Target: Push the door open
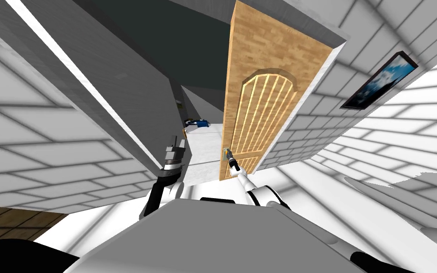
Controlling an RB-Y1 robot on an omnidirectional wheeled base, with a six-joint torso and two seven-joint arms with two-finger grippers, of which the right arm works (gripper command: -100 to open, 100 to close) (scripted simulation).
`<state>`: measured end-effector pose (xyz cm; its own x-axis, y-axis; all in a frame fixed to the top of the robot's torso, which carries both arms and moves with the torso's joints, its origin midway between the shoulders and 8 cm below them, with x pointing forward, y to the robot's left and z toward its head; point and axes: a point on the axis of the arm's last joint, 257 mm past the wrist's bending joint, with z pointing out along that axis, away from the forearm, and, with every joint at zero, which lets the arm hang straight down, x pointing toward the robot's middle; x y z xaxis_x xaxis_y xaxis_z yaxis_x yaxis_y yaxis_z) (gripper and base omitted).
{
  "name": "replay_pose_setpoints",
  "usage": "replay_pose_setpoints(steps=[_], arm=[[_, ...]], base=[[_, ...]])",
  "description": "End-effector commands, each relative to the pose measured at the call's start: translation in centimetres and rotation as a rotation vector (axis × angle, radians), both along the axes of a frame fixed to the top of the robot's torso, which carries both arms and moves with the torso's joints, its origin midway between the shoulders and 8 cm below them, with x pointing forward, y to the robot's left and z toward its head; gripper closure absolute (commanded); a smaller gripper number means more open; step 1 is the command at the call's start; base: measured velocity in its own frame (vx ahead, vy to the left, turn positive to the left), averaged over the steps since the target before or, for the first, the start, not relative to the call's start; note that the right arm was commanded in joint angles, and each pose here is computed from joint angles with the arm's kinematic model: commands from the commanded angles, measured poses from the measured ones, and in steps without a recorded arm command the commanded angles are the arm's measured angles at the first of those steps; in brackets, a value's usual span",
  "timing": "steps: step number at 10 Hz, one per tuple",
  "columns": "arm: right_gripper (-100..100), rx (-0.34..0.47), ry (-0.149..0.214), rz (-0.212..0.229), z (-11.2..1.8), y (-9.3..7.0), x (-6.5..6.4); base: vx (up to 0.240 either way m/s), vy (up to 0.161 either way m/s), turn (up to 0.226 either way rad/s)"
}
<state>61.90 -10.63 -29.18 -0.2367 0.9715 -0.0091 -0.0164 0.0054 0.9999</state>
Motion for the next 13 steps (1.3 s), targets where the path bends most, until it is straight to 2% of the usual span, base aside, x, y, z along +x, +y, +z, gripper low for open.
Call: replay_pose_setpoints(steps=[1, 5, 6, 8, 11, 12, 13], arm=[[100, -0.002, 0.006, -0.001, -0.3, -0.1, -0.1], [100, -0.002, 0.006, -0.001, -0.3, -0.1, -0.1], [100, -0.007, 0.003, -0.018, -0.2, -1.2, 0.2], [100, -0.01, 0.003, -0.032, -0.2, -2.1, 0.3], [100, -0.015, 0.004, -0.068, -0.2, -4.4, 0.6], [100, -0.019, 0.022, -0.07, -1.1, -4.6, 0.3], [100, -0.016, 0.004, -0.09, -0.2, -5.7, 0.7]], base=[[-0.034, -0.008, 0.002], [-0.005, -0.002, 0.004], [0.081, 0.051, -0.02], [0.151, 0.106, -0.043], [0.166, 0.088, -0.031], [0.135, 0.093, -0.007], [0.138, 0.123, -0.072]])
